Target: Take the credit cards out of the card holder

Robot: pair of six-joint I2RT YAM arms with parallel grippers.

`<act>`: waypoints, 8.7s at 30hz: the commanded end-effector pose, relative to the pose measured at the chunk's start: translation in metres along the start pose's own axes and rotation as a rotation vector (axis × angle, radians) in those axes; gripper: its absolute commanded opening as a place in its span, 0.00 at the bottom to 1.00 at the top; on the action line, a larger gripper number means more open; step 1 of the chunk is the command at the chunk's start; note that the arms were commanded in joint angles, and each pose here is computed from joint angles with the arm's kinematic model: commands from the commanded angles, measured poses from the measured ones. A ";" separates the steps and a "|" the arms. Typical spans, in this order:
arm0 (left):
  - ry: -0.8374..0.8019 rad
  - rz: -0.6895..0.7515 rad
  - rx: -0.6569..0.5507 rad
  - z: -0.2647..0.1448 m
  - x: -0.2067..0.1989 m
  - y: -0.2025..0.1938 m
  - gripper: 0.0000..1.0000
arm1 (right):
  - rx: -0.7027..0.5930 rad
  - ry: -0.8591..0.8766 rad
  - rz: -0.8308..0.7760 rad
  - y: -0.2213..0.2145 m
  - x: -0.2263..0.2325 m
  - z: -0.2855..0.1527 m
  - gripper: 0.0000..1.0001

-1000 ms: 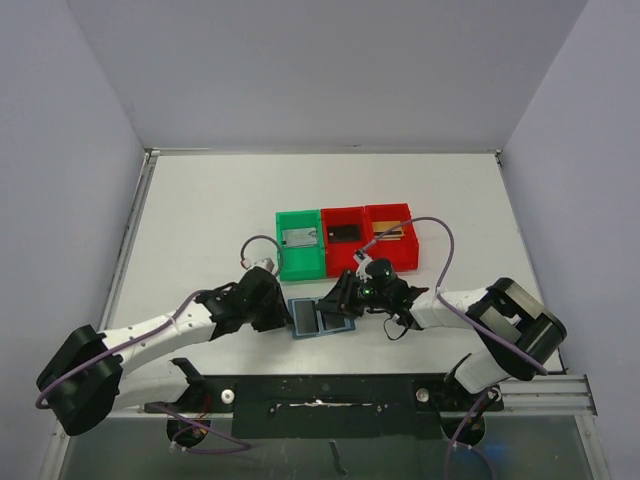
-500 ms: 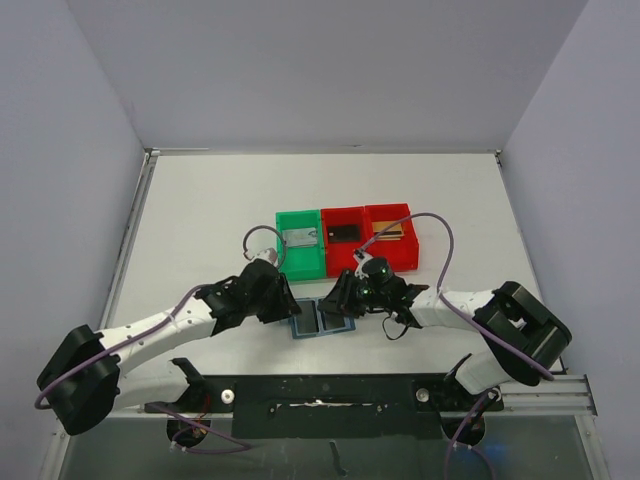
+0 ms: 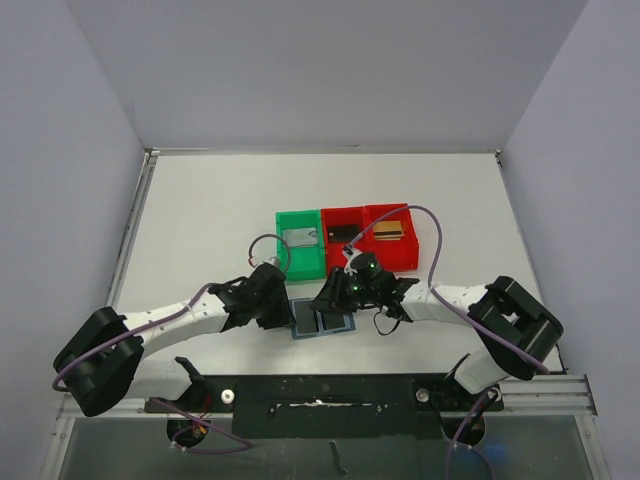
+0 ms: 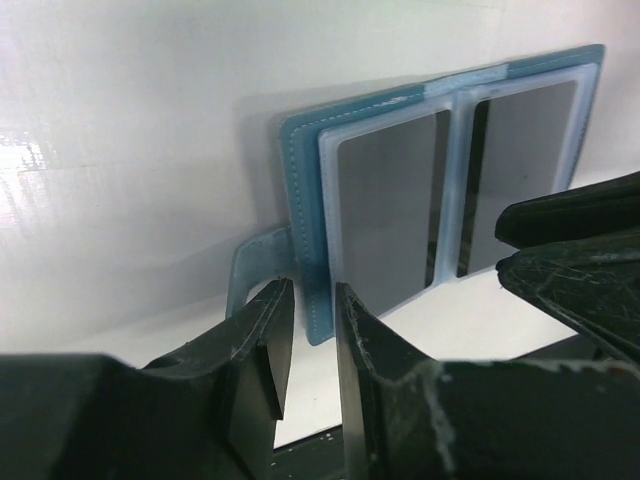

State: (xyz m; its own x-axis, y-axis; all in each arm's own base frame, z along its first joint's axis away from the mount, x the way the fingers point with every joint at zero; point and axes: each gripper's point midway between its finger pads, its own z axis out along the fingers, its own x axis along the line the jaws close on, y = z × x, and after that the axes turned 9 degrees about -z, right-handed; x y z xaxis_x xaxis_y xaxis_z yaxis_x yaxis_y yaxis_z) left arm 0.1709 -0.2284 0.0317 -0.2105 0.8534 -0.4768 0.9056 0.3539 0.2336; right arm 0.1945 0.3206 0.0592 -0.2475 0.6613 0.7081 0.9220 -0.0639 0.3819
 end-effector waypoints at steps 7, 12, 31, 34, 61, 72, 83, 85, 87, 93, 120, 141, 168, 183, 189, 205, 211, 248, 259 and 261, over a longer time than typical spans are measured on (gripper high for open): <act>0.076 0.022 -0.008 0.011 0.018 -0.002 0.19 | 0.022 -0.170 -0.037 0.000 -0.017 0.008 0.29; 0.091 0.016 -0.030 0.007 0.019 0.002 0.18 | 0.034 -0.219 -0.037 -0.003 -0.026 0.008 0.29; -0.193 -0.006 -0.126 -0.029 -0.055 0.030 0.32 | -0.011 -0.188 -0.060 0.006 -0.015 0.002 0.28; -0.117 0.015 -0.094 -0.014 -0.047 0.026 0.27 | -0.019 -0.181 -0.056 0.007 -0.015 0.003 0.28; 0.133 0.036 0.000 0.022 0.022 -0.003 0.06 | 0.075 -0.371 -0.131 0.000 -0.023 0.014 0.25; 0.108 0.026 0.005 0.022 0.022 -0.006 0.05 | 0.104 -0.372 -0.123 -0.011 -0.026 0.022 0.25; 0.103 0.021 0.009 0.022 0.021 -0.007 0.04 | 0.043 -0.268 -0.117 -0.004 -0.009 0.023 0.11; 0.102 0.021 0.009 0.022 0.021 -0.007 0.04 | 0.002 -0.210 -0.115 0.004 0.001 0.019 0.07; 0.101 0.020 0.007 0.022 0.021 -0.007 0.04 | -0.005 -0.145 -0.101 0.004 0.007 0.017 0.00; 0.100 0.020 0.008 0.022 0.020 -0.007 0.03 | -0.036 -0.109 -0.061 0.009 0.006 0.009 0.00; -0.077 0.012 -0.055 -0.014 -0.029 0.013 0.23 | 0.022 -0.182 -0.014 -0.002 -0.024 0.011 0.01; -0.027 0.044 0.070 0.025 -0.011 -0.013 0.11 | 0.010 -0.169 -0.018 0.000 -0.019 0.007 0.02; 0.035 0.027 0.066 0.028 0.011 -0.018 0.05 | -0.047 -0.108 0.004 0.007 -0.017 -0.001 0.05; -0.018 0.042 0.078 0.027 -0.004 -0.017 0.05 | -0.085 -0.037 0.038 0.007 -0.016 -0.004 0.39; -0.019 0.038 0.081 0.027 -0.002 -0.019 0.05 | -0.131 -0.085 0.055 0.010 -0.027 -0.008 0.63; -0.029 0.037 0.072 0.024 -0.005 -0.017 0.05 | -0.211 0.014 -0.001 0.018 -0.008 -0.020 0.72; -0.027 0.037 0.076 0.024 -0.004 -0.017 0.05 | -0.129 -0.031 0.008 0.009 -0.015 -0.003 0.61; -0.018 0.033 0.072 0.024 -0.001 -0.018 0.04 | -0.075 0.039 0.010 -0.001 -0.004 0.008 0.00; -0.023 0.033 0.053 0.019 -0.003 -0.014 0.04 | -0.222 -0.067 -0.034 0.026 -0.013 -0.033 0.00; -0.031 0.034 0.046 0.016 -0.007 -0.011 0.05 | -0.255 -0.067 -0.051 0.031 -0.010 -0.041 0.00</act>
State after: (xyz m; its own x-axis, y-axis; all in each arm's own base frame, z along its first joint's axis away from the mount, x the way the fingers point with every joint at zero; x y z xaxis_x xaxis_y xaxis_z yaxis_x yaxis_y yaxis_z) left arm 0.1687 -0.2539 0.0182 -0.1747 0.8317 -0.5270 0.9332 0.3106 0.1809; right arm 0.2052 0.2943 0.0753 -0.2425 0.6912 0.6807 0.8541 -0.1806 0.4877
